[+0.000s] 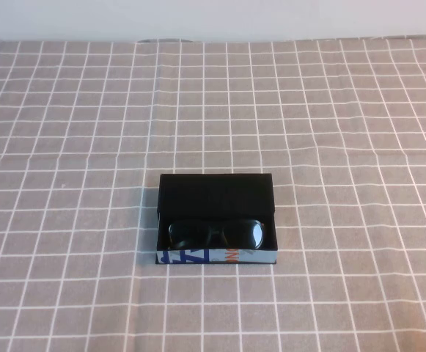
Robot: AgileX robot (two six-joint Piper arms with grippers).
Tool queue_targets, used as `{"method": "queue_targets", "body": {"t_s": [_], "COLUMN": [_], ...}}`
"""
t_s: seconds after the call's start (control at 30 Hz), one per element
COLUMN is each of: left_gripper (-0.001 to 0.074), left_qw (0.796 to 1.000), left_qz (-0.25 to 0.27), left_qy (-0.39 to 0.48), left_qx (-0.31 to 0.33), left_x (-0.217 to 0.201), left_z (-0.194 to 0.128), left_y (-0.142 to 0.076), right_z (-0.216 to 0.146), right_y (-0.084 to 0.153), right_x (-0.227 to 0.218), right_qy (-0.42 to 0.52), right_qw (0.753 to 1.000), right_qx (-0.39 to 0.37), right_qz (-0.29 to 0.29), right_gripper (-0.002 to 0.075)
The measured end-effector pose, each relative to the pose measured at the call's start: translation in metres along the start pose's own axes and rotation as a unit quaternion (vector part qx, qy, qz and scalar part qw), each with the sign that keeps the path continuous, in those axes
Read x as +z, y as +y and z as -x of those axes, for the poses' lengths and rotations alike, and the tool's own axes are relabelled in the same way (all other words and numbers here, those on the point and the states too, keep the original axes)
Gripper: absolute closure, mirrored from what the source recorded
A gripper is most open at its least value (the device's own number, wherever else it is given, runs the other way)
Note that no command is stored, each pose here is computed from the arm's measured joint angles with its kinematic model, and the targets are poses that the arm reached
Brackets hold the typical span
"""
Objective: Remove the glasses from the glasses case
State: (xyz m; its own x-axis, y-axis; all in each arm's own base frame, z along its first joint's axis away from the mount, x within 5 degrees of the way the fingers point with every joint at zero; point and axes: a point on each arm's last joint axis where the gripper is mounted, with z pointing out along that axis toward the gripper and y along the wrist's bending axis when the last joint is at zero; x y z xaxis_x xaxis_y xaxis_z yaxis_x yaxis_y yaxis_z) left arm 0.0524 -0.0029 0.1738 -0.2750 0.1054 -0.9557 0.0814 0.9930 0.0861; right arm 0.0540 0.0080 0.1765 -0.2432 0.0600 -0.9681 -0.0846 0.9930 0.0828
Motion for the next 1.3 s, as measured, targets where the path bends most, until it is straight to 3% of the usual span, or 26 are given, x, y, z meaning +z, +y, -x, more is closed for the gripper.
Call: {"method": "queue_targets", "body": {"t_s": [1.13, 1.23, 1.3], "left_gripper": [0.0739, 0.0739, 0.074], "left_qw": [1.0, 1.0, 1.0], "left_qz": [0.0, 0.0, 0.0], "left_qy": [0.0, 0.0, 0.0], "left_qx": [0.0, 0.0, 0.0], "left_x": [0.0, 0.0, 0.0], "left_z": [0.0, 0.0, 0.0], "left_y": [0.0, 0.0, 0.0], "right_z": [0.0001, 0.001, 0.0051], "right_y": [0.0007, 0.0025, 0.0053], "right_x": [0.0, 0.0, -0.0003], "right_qy": [-0.001, -0.005, -0.025], "right_qw": [1.0, 0.999, 0.992], "right_qx": [0.012, 0.045, 0.116], "right_qz": [0.004, 0.014, 0.032], "right_gripper": [0.0743, 0.0743, 0.0743]}}
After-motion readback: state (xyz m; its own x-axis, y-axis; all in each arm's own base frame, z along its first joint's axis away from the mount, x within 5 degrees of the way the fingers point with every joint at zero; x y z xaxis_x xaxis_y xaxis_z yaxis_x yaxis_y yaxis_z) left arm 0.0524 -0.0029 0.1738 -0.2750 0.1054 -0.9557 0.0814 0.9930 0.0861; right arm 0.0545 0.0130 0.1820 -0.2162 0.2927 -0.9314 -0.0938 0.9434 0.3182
